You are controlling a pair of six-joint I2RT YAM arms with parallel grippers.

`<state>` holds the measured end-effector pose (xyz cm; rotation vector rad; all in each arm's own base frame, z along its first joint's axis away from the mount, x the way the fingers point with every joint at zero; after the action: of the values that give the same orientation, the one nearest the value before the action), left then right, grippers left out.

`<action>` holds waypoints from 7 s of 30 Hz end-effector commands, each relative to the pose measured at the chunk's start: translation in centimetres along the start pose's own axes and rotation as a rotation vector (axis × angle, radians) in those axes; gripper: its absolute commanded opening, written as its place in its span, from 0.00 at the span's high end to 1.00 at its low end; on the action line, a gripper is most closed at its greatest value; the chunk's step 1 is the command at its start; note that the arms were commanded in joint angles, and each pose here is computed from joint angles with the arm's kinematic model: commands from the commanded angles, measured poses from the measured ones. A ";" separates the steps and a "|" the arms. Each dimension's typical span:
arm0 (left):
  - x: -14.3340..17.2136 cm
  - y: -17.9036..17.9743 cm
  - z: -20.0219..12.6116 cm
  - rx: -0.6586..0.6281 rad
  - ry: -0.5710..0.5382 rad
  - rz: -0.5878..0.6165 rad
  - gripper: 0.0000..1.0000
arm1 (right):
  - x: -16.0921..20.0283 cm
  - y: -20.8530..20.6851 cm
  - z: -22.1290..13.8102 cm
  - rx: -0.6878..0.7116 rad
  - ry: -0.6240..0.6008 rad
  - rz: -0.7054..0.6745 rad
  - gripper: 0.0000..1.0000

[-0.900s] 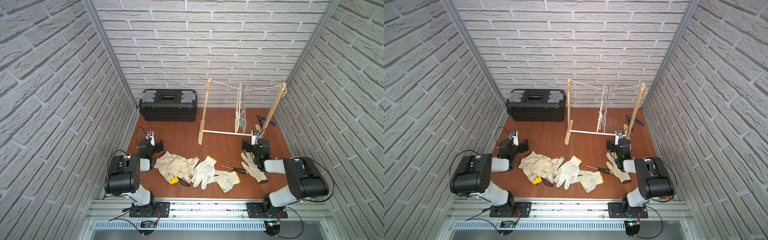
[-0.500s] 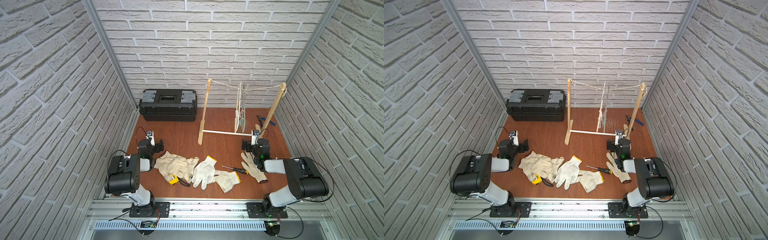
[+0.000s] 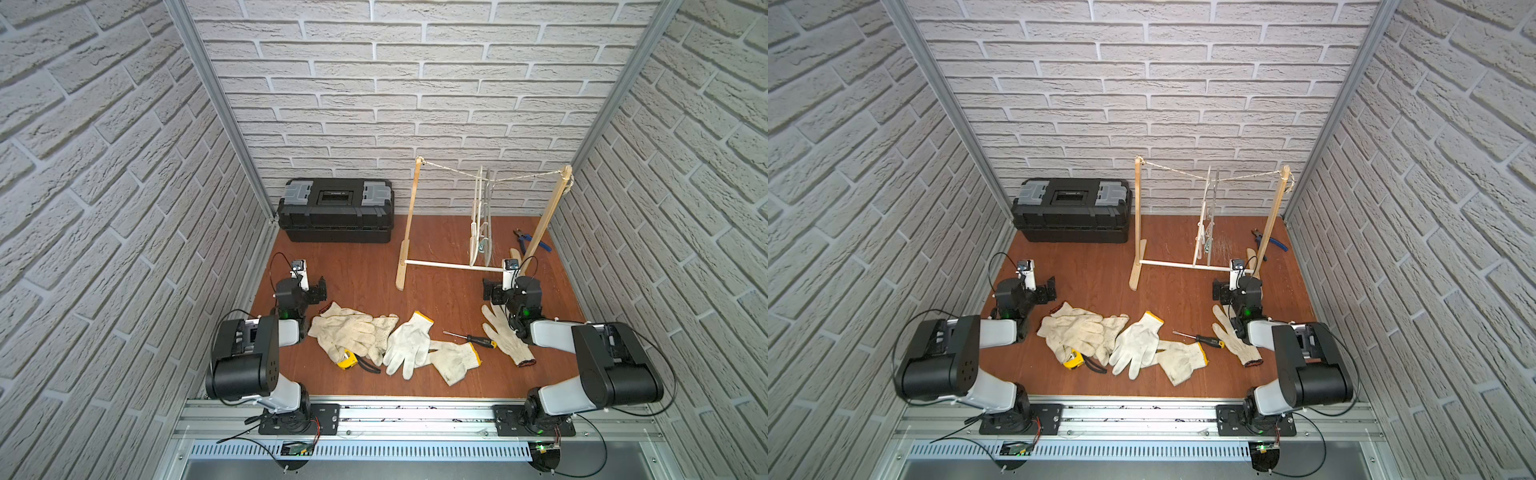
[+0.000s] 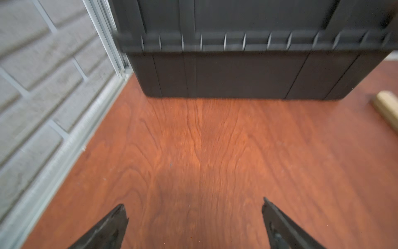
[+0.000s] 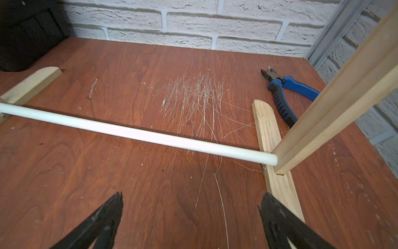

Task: Clip the gloves onto a hanger to dry
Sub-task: Move the clothesline to the center of the board, then adjust the hanger on the clothesline.

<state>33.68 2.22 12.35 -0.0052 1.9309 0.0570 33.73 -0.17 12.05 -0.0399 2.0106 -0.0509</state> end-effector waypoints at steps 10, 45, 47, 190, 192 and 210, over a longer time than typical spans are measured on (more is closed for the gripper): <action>-5.8 -4.1 -6.9 0.120 -0.009 -0.046 0.02 | -7.3 -0.3 -10.5 -0.019 -0.091 0.043 0.02; -22.2 -24.5 -2.8 0.705 -0.199 0.039 0.03 | -23.0 -11.3 -7.4 0.019 -0.429 0.008 0.27; -22.5 -24.7 -2.5 0.709 -0.204 0.039 0.04 | -23.2 -11.2 -7.2 0.008 -0.440 0.005 0.31; -14.2 -9.5 -13.2 0.271 0.258 -0.125 0.02 | -18.3 12.1 -15.9 -0.552 -0.008 0.075 0.18; -14.5 -10.3 -13.7 0.296 0.258 -0.127 0.02 | -19.2 13.8 -16.8 -0.559 -0.017 0.104 0.19; -15.7 -17.7 -14.7 0.533 0.249 -0.140 0.02 | -23.9 24.4 -14.4 -0.390 0.056 0.027 0.42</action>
<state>25.50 -15.60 29.30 0.2243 2.2206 -0.5098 30.34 25.62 37.89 -0.2881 2.0507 0.3980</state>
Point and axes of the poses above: each gripper's point midway between its finger pads, its own z axis out along the fingers, its own y axis along the line the jaws close on, x = y × z, the point moved 5 cm from there along -z, back along the fingers
